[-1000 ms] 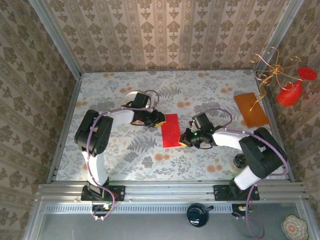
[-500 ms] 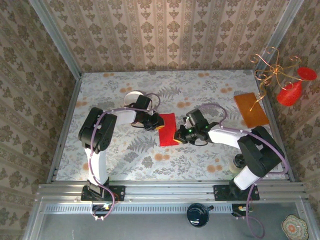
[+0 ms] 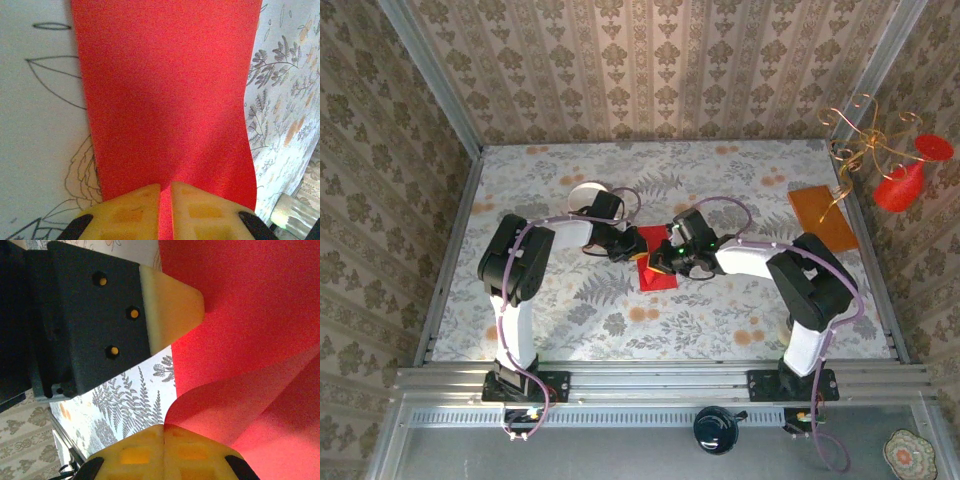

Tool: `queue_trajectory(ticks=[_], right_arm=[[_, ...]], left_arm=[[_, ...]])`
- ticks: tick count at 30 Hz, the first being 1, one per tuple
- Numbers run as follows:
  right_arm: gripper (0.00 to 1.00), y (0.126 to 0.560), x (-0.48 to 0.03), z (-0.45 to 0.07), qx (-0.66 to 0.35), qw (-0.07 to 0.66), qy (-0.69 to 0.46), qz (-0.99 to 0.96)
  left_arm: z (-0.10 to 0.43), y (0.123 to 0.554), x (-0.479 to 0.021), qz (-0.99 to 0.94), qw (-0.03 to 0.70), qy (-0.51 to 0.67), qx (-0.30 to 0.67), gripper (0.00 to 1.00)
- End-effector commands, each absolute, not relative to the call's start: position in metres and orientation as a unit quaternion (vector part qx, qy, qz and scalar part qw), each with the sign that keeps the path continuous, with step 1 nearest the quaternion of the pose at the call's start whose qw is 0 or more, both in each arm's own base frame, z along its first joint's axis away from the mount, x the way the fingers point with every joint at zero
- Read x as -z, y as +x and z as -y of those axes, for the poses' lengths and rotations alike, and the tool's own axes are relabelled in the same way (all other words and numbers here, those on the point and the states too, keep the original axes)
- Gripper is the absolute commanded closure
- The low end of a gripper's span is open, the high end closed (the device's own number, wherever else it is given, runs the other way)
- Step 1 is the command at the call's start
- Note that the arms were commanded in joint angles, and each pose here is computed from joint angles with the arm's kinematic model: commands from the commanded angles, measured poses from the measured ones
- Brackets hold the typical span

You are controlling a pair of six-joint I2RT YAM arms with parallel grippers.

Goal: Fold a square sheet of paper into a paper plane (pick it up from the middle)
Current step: Fold the triangle a second time at the center of the table.

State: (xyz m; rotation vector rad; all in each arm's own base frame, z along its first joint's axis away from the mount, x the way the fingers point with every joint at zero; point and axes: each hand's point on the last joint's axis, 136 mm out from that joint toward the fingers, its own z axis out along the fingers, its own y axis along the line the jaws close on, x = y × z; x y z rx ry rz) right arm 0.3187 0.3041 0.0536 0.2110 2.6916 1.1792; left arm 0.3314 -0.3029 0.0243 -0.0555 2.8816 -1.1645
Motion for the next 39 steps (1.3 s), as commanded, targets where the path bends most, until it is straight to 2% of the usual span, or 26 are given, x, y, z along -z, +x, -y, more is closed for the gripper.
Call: queue_trajectory(ticks=[1,7,20,29,39], right_arm=[[1.00,0.323,-0.050,-0.307,-0.393,0.097,0.082,-0.911],[1.00,0.318,-0.045,-0.303,-0.382,0.089,0.086,-0.916],[1.00,0.325,-0.046,-0.314,-0.414,0.088,0.096,-0.901],[1.00,0.340,-0.037,-0.310,-0.399,0.105,0.145,-0.899],[1.00,0.346,-0.033,-0.313,-0.400,0.109,0.150,-0.897]], left_arm=[[0.301,0.339,-0.044,-0.925,0.040,-0.003,0.377,0.83],[0.291,0.357,-0.054,-0.927,0.067,-0.006,0.369,0.81],[0.282,0.352,-0.011,-0.946,0.019,-0.015,0.323,0.86],[0.278,0.347,-0.003,-0.947,0.010,-0.018,0.320,0.86],[0.280,0.346,-0.002,-0.945,0.006,-0.018,0.325,0.86]])
